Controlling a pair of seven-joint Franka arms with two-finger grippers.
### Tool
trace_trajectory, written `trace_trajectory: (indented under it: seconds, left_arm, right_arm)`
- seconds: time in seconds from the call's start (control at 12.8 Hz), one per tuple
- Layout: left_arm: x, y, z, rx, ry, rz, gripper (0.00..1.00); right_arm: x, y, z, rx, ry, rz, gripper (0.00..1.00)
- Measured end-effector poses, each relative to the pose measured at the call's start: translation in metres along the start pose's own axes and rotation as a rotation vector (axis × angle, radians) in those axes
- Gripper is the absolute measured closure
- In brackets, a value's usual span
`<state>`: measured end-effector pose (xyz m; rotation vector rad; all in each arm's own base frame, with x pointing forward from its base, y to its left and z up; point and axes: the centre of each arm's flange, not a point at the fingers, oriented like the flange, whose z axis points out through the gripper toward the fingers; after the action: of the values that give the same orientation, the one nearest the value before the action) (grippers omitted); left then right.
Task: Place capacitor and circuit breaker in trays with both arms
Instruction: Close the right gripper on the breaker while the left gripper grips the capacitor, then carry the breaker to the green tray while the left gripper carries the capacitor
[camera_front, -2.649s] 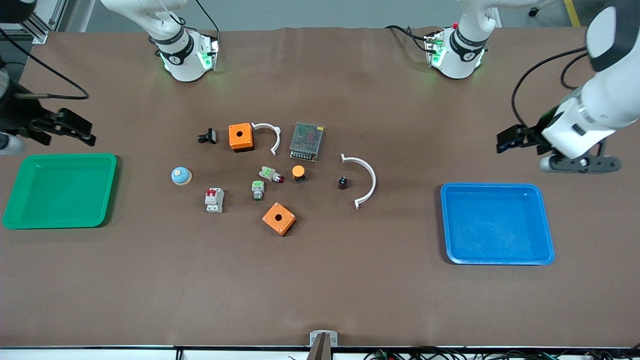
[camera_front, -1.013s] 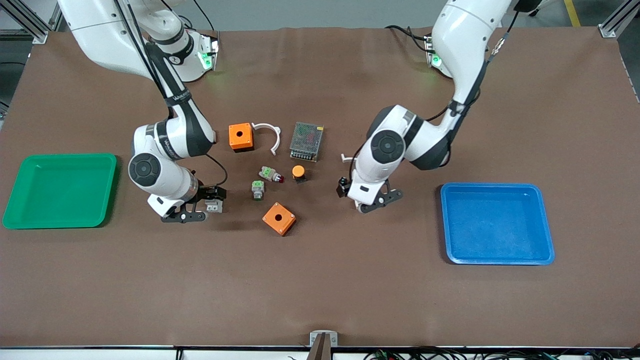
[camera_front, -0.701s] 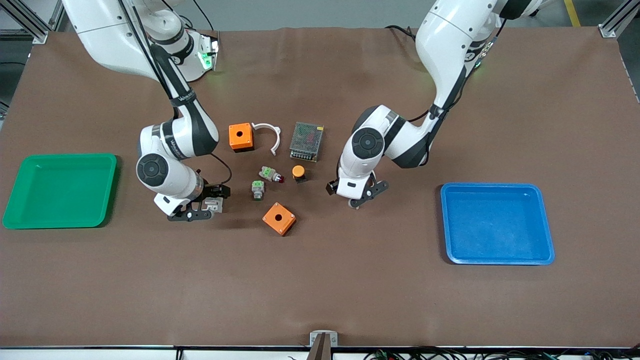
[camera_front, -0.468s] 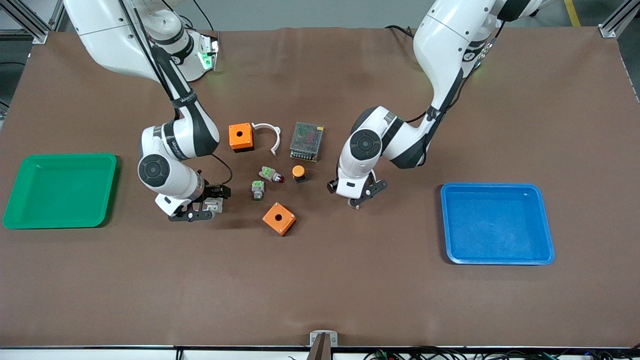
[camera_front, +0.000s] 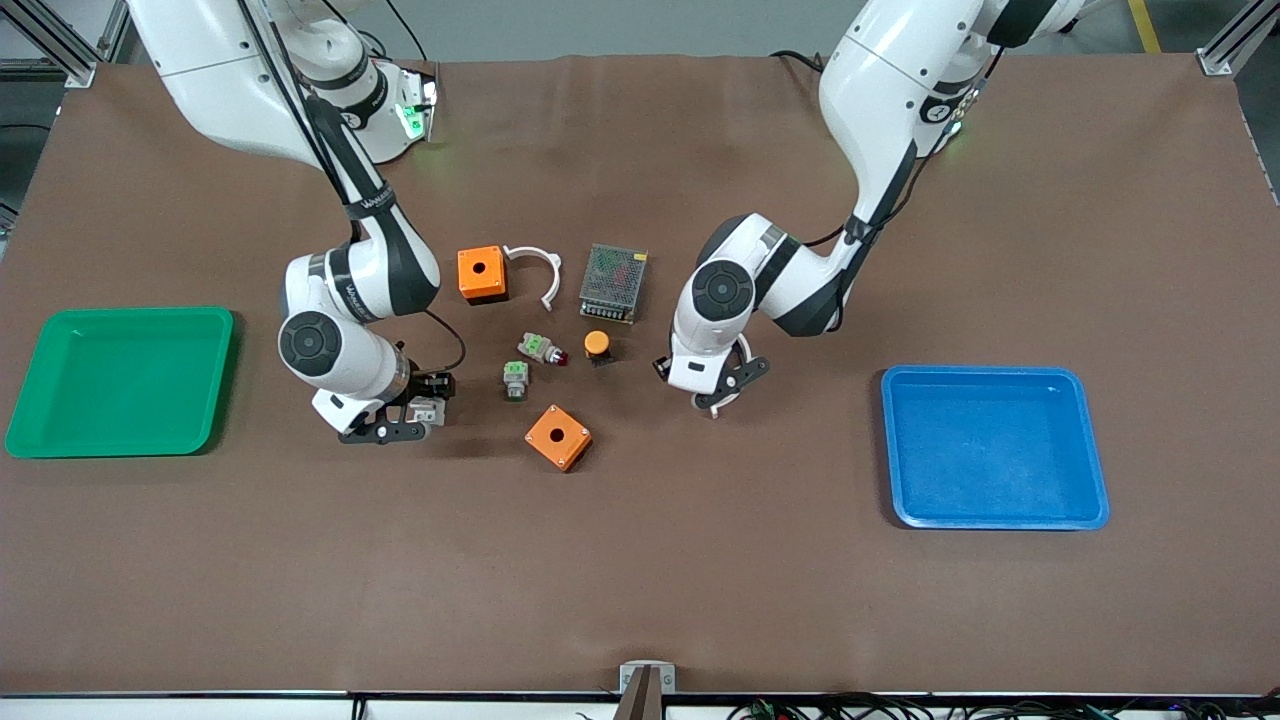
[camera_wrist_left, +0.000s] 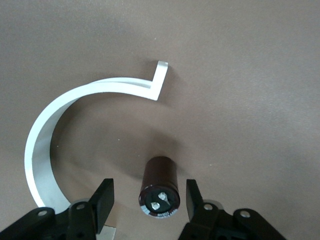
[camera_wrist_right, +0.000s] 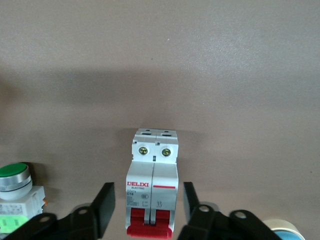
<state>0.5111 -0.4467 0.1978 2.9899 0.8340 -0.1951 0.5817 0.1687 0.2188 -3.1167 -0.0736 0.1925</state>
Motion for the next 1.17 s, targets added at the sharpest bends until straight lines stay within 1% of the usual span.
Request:
trace_trajectory:
  seconds: [0.08,0.16,0.23,0.31,0.39,0.47,0.55,0.62,0.7,0.86,1.01,1.17]
  left_arm:
    - [0.0,0.0,0.002,0.003,-0.001,0.0,0.36]
    - [-0.001,0.0,0.003,0.003,-0.001,0.001,0.37]
    - [-0.001,0.0,0.003,0.003,-0.001,0.002,0.41]
    - [-0.002,0.0,0.003,0.003,-0.001,0.002,0.41]
    - [-0.002,0.001,0.003,0.0,0.0,0.003,0.48]
    - [-0.001,0.002,0.002,-0.005,0.002,0.003,0.49]
    - [-0.001,0.002,0.002,-0.009,0.003,0.003,0.59]
    - [-0.001,0.002,0.002,-0.01,0.003,0.003,0.66]
    - [-0.001,0.003,0.001,-0.01,0.004,0.003,0.66]
    - [0.0,0.004,-0.001,-0.018,0.007,0.003,0.66]
    - [0.004,0.008,-0.008,-0.037,0.016,-0.001,0.66]
    - [0.016,0.013,-0.031,-0.077,0.04,-0.013,0.66]
  right_arm:
    - [0.0,0.0,0.0,0.0,0.0,0.001,0.53]
    - [0.0,0.001,0.0,0.0,0.001,0.004,0.6]
    - [0.0,0.001,0.0,0.0,0.001,0.005,0.6]
    - [0.001,0.001,0.0,-0.001,0.001,0.007,0.6]
    - [0.001,0.003,-0.001,-0.001,0.002,0.01,0.6]
    - [0.002,0.005,-0.001,-0.002,0.003,0.014,0.6]
    - [0.003,0.009,-0.004,-0.004,0.001,0.022,0.6]
    - [0.005,0.016,-0.013,-0.005,-0.012,0.034,0.6]
    - [0.008,0.028,-0.029,-0.004,-0.032,0.054,0.6]
    - [0.012,0.068,-0.081,0.007,-0.059,0.115,0.6]
    - [0.009,0.122,-0.135,0.027,-0.081,0.143,0.6]
    - [0.002,0.187,-0.17,0.052,-0.103,0.144,0.6]
